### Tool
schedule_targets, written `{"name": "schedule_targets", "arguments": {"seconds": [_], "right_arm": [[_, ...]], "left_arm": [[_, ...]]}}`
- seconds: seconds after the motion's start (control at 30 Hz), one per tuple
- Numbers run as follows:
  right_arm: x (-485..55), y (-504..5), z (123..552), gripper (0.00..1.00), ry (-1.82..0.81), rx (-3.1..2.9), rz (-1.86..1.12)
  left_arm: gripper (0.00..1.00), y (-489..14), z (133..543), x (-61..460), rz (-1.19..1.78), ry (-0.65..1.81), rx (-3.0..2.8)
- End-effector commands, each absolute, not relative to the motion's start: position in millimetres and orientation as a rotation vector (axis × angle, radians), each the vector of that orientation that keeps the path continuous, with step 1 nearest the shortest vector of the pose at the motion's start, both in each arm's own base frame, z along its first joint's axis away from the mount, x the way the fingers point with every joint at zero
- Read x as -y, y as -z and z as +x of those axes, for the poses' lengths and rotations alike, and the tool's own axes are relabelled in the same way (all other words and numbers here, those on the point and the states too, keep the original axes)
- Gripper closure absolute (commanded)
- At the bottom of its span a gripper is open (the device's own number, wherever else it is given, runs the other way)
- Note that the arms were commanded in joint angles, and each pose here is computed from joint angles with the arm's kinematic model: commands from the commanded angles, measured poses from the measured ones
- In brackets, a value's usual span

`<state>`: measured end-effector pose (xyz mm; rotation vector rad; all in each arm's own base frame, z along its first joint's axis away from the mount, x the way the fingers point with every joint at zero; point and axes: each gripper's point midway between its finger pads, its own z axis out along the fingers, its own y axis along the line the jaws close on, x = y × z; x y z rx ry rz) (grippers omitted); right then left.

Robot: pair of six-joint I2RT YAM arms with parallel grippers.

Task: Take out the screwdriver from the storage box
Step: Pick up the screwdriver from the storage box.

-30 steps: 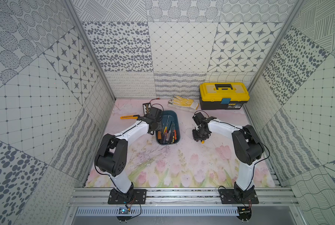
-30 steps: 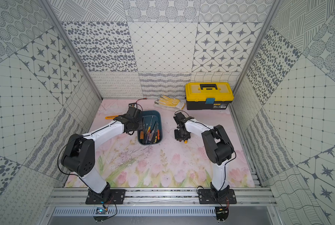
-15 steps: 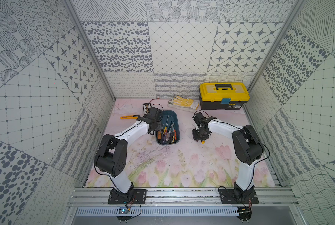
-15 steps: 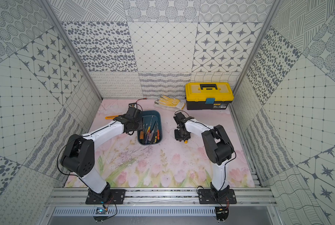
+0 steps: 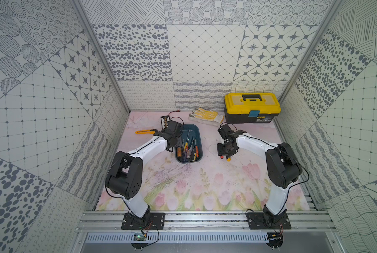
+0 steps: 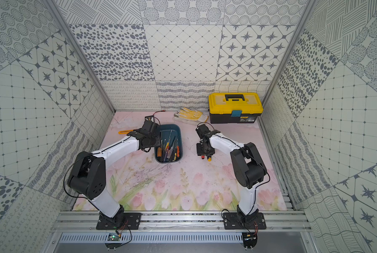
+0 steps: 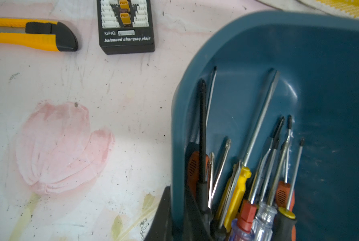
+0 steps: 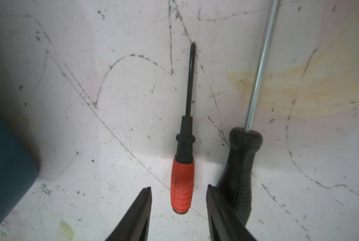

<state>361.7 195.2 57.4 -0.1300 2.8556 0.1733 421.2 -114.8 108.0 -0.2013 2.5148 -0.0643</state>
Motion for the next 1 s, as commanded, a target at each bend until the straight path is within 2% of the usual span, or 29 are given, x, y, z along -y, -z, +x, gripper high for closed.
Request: {"name": "schedule_targets", "arguments": {"seconds": [0.0, 0.37, 0.57, 0.73, 0.97], "right_arm": [[-202.3, -90.5, 376.1, 0.51, -0.211, -2.754, -0.134], [-234.9, -144.0, 384.6, 0.5, -0.401, -2.627, -0.239], [-288.0, -186.6, 382.0, 0.5, -0.629, -2.52, -0.376], [-327.9, -191.0, 376.5, 0.5, -0.735, -2.509, -0.448], [-365.5, -170.0, 367.7, 0.51, -0.802, -2.556, -0.457]], "left_arm": [[1.0, -130.6, 436.3, 116.9, -0.207, 0.095, -2.411], [1.0, -127.8, 436.8, 119.0, -0.196, 0.103, -2.419], [1.0, -127.7, 437.7, 122.1, -0.201, 0.128, -2.421], [1.0, -126.8, 438.2, 126.3, -0.202, 0.141, -2.421], [1.0, -126.5, 438.3, 129.5, -0.193, 0.149, -2.422]]}}
